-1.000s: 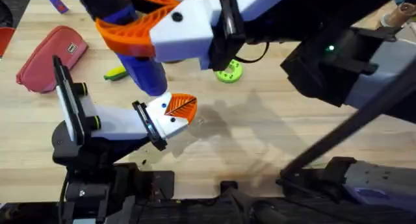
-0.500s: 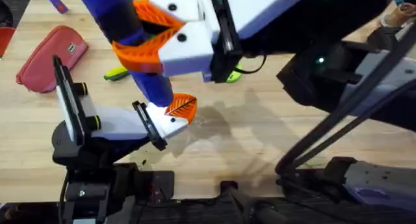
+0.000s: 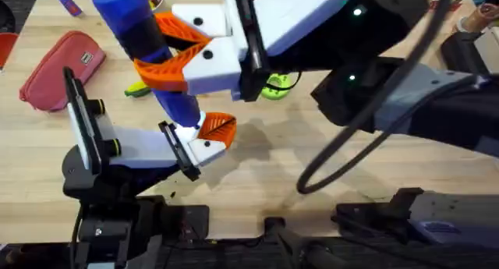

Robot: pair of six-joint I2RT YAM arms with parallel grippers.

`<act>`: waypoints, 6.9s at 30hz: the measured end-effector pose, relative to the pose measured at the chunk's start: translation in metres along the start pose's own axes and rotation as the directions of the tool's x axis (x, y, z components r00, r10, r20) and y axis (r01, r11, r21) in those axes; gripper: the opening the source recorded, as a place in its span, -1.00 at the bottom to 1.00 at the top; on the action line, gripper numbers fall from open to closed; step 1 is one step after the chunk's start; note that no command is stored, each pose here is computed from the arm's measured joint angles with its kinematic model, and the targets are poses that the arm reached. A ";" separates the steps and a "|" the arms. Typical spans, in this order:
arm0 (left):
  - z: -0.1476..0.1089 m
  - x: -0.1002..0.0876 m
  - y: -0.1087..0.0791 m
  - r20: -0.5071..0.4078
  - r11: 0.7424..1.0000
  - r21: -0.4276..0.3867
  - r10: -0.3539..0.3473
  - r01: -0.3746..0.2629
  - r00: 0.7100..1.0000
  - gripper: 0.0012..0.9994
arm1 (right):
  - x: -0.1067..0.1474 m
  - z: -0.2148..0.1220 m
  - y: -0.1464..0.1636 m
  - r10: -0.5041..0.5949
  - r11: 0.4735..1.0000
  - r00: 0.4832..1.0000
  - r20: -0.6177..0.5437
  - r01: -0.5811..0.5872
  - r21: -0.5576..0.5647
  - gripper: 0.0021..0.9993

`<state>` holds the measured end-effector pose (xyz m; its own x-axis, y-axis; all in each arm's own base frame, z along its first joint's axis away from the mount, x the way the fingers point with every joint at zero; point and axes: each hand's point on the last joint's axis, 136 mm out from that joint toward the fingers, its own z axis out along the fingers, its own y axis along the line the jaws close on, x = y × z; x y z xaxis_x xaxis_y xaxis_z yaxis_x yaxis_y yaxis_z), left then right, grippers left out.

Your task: Pick up the gripper from the table and insert it into the empty holder that is missing its gripper. Then pick up a screw, insert it into the mounting hole, and use the screwdriver to tighten it. Finally, clean up the table by picking up the vegetable and placing it into the bucket.

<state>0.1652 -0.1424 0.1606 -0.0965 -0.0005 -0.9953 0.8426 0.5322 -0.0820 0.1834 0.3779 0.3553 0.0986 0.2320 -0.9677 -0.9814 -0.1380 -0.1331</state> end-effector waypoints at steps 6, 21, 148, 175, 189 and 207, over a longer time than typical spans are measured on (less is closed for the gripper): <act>0.000 0.000 0.000 0.000 1.000 0.000 0.000 0.000 1.000 -0.97 | 0.004 0.001 -0.001 -0.001 1.000 1.000 0.000 0.001 -0.001 -0.96; 0.000 0.000 0.000 0.000 1.000 0.000 0.000 0.000 1.000 -0.97 | -0.015 -0.002 0.019 -0.123 0.986 0.990 0.066 0.129 -0.102 -0.96; 0.000 0.000 0.000 0.000 1.000 0.000 0.000 0.000 1.000 -0.97 | 0.007 -0.003 0.004 -0.040 0.997 0.999 0.005 0.040 -0.069 -0.96; 0.000 -0.001 0.000 0.000 1.000 -0.001 0.007 -0.007 1.000 -0.97 | -0.052 0.006 -0.005 -0.164 0.983 0.983 0.088 0.170 -0.074 -0.96; 0.000 -0.001 0.000 0.000 1.000 -0.001 0.007 -0.007 1.000 -0.97 | -0.009 0.001 -0.033 0.018 0.999 0.997 -0.080 -0.015 0.038 -0.96; 0.000 -0.001 0.000 0.000 1.000 -0.001 0.007 -0.007 1.000 -0.97 | 0.078 -0.207 -0.088 0.090 0.813 0.391 -0.916 0.503 0.295 -0.96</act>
<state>0.1651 -0.1424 0.1612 -0.0904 0.0031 -0.9959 0.8429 0.5328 -0.0749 0.3111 0.2090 0.2469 0.1004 -0.8040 -0.5861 -0.7964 0.2882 -0.5318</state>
